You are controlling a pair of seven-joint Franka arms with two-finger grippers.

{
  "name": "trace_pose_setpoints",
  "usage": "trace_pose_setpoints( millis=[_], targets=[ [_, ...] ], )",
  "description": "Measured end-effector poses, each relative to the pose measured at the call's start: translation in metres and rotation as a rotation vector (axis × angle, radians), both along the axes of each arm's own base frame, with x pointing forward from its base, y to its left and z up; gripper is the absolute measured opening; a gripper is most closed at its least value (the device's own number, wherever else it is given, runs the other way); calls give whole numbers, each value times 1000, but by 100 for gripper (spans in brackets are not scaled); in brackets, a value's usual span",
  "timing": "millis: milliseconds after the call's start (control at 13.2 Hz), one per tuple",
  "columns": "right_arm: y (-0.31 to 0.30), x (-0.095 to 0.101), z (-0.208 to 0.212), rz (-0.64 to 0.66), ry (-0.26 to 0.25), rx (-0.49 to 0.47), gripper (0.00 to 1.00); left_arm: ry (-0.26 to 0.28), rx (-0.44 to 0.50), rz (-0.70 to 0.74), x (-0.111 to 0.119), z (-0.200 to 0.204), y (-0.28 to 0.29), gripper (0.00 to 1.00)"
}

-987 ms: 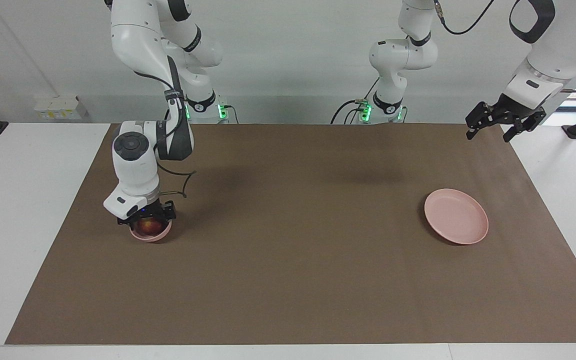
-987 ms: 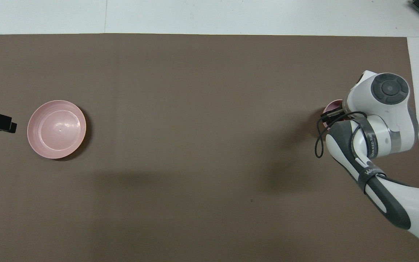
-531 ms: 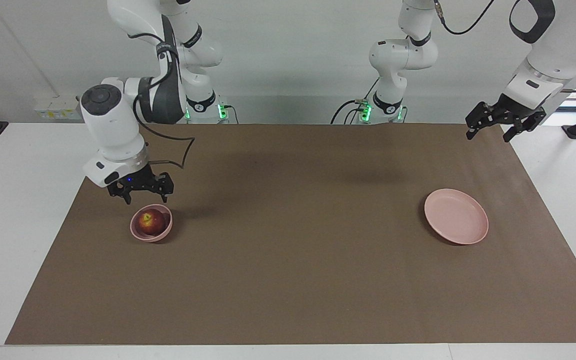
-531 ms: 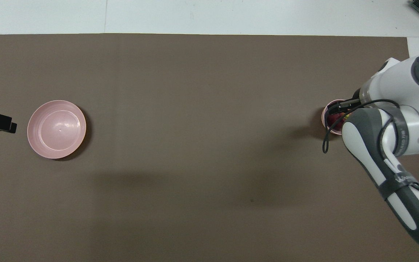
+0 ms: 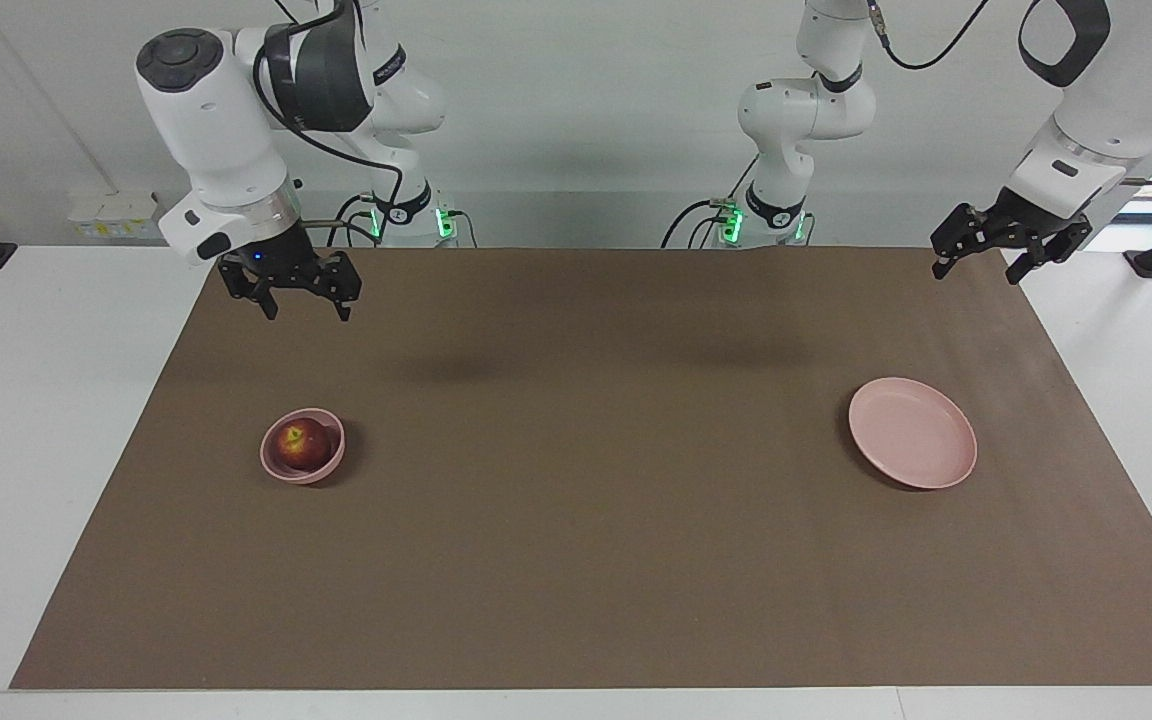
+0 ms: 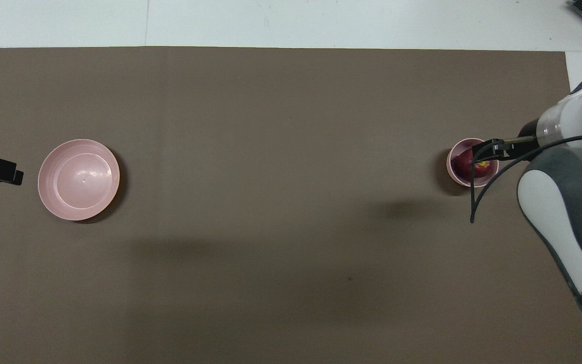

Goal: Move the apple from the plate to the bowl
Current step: 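Open the right gripper and draw it back from the bowl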

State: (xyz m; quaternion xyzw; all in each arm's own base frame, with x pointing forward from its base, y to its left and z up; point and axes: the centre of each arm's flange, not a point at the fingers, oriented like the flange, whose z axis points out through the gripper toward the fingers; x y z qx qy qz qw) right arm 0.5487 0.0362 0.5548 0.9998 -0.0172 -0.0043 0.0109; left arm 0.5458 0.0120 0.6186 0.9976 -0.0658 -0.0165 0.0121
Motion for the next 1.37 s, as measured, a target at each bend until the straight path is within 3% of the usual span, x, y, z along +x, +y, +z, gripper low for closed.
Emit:
trace_pose_setpoints(
  millis=[379, 607, 987, 1366],
  targets=[
    [60, -17, 7, -10, -9, -2, 100, 0, 0, 0, 0, 0, 0, 100],
    [41, -22, 45, -30, -34, 3, 100, 1, 0, 0, 0, 0, 0, 100],
    [-15, -45, 124, -15, -6, 25, 100, 1, 0, 0, 0, 0, 0, 100],
    [-22, -48, 112, 62, 45, 32, 100, 2, 0, 0, 0, 0, 0, 100]
  ],
)
